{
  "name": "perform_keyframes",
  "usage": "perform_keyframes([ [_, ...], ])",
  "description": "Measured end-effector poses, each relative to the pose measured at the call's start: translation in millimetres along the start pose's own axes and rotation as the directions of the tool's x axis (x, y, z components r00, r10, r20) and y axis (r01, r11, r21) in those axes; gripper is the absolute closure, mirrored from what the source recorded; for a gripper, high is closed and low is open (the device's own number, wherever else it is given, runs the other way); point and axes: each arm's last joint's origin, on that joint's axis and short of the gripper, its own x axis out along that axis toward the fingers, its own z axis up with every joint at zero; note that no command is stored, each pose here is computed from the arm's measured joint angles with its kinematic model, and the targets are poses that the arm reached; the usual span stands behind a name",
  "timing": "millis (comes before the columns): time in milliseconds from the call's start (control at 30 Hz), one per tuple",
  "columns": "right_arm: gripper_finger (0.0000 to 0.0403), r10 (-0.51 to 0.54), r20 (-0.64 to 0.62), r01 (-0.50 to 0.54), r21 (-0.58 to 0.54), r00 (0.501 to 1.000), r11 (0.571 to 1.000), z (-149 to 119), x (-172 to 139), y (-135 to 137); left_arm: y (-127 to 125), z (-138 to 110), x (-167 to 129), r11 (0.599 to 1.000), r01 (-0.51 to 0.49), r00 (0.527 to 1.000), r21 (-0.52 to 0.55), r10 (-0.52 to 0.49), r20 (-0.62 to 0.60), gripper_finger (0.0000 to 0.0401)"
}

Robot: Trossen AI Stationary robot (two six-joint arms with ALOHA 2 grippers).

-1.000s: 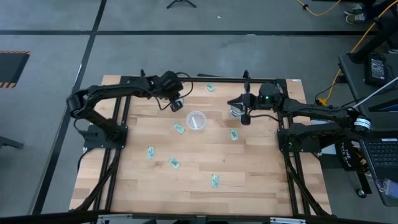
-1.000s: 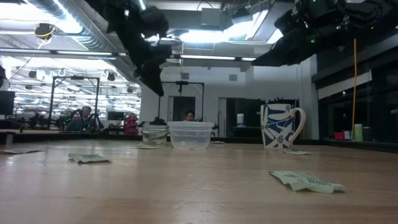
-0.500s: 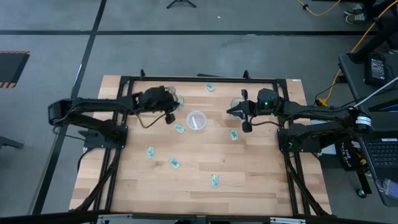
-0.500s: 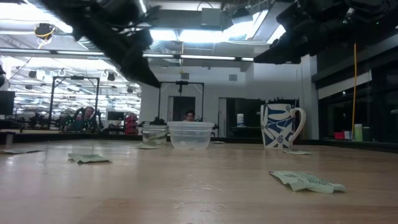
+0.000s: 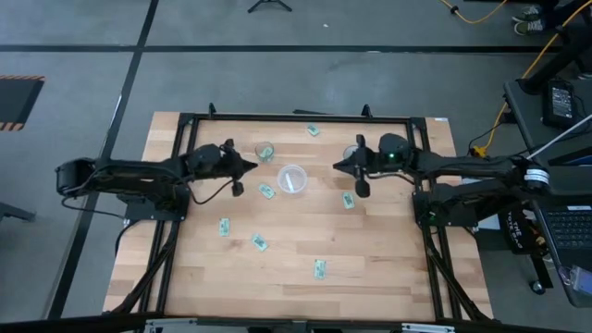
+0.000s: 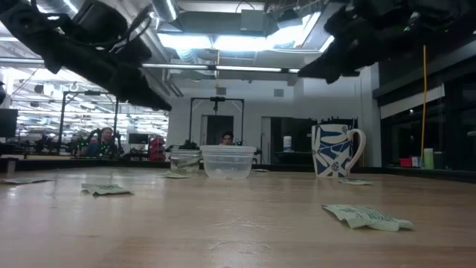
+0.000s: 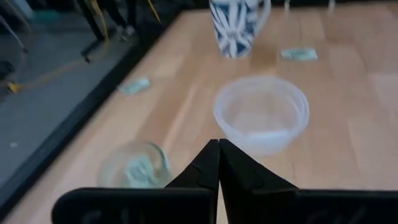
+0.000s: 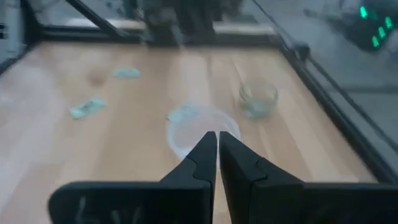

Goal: Pick and place Stevia / Truvia into bins
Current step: Put the stevia packet into the transparent container

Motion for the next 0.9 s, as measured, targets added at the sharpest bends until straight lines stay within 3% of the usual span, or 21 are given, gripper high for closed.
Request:
perform_keyframes([
  [100,0.0394,-0.027,-0.080,0.029,0.014,0.996,0.999,2,18,-6,4,4,-5,1.000,-0.024,0.999,-0.004,0.024,0.036,0.0400],
  [333,0.0394,-0.030,-0.229,0.027,-0.016,0.973,1.000,40,73,-36,11,9,-13,0.998,-0.063,0.995,-0.002,0.063,0.081,0.0396],
  [600,0.0394,-0.103,-0.395,0.183,0.171,0.913,0.968,52,117,-107,11,7,-13,0.998,-0.059,0.997,0.020,0.058,0.055,0.0397],
  [900,0.0393,-0.104,-0.507,0.300,0.322,0.856,0.898,48,146,-152,11,7,-13,0.998,-0.059,0.997,0.015,0.058,0.055,0.0395],
])
